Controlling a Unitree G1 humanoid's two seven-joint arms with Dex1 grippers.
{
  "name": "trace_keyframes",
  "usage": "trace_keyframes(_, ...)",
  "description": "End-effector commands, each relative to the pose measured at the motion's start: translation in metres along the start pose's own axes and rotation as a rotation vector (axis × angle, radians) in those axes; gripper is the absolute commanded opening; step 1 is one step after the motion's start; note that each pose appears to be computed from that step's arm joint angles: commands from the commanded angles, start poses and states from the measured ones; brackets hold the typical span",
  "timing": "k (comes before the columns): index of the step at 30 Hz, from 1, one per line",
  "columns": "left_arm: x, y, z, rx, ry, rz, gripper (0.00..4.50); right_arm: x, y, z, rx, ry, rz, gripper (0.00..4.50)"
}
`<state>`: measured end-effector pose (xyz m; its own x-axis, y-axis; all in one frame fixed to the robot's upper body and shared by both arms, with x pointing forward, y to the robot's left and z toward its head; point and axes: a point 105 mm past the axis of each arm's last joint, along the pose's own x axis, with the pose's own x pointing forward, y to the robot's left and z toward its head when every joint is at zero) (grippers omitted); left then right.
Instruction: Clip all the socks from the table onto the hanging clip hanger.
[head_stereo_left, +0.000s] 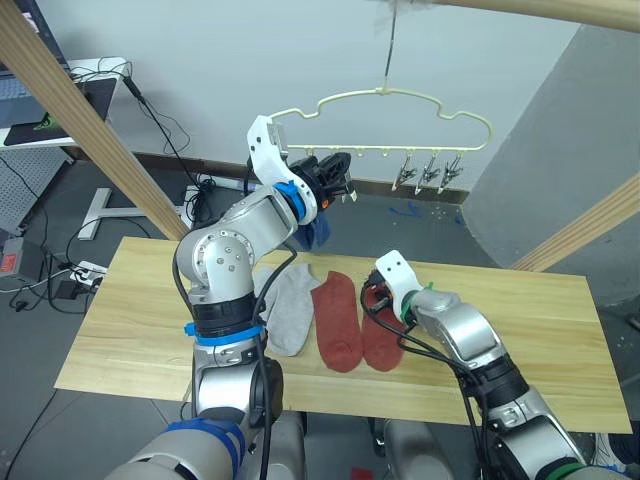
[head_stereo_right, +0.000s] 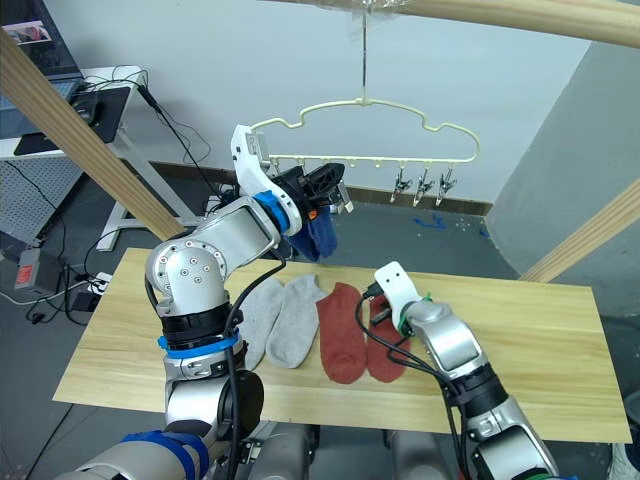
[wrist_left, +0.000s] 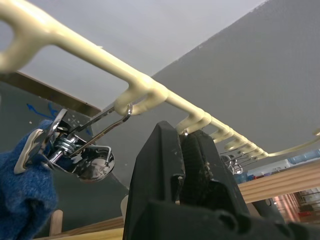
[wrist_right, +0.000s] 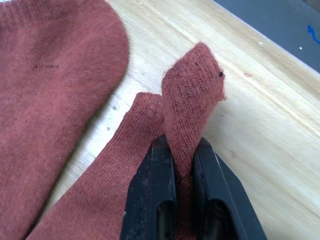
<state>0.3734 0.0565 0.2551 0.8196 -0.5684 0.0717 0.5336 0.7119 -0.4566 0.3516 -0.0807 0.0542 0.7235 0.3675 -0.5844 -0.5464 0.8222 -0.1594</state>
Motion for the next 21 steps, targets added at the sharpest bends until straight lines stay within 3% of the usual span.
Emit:
trace_keyframes(1, -0.006, -0.016, 0.015, -0.001, -0.061, -0.068, 0.02, -0.017, -0.004, 0.038, -0.025, -0.143, 0.019, 0.41)
trace_keyframes(8, -0.005, -0.014, 0.017, -0.024, -0.064, -0.068, 0.02, -0.041, 0.006, 0.076, -0.051, -0.279, 0.09, 0.41)
trace_keyframes(21, -0.003, -0.012, 0.016, -0.012, -0.062, -0.059, 0.02, -0.063, 0.009, 0.127, -0.079, -0.417, 0.101, 0.41)
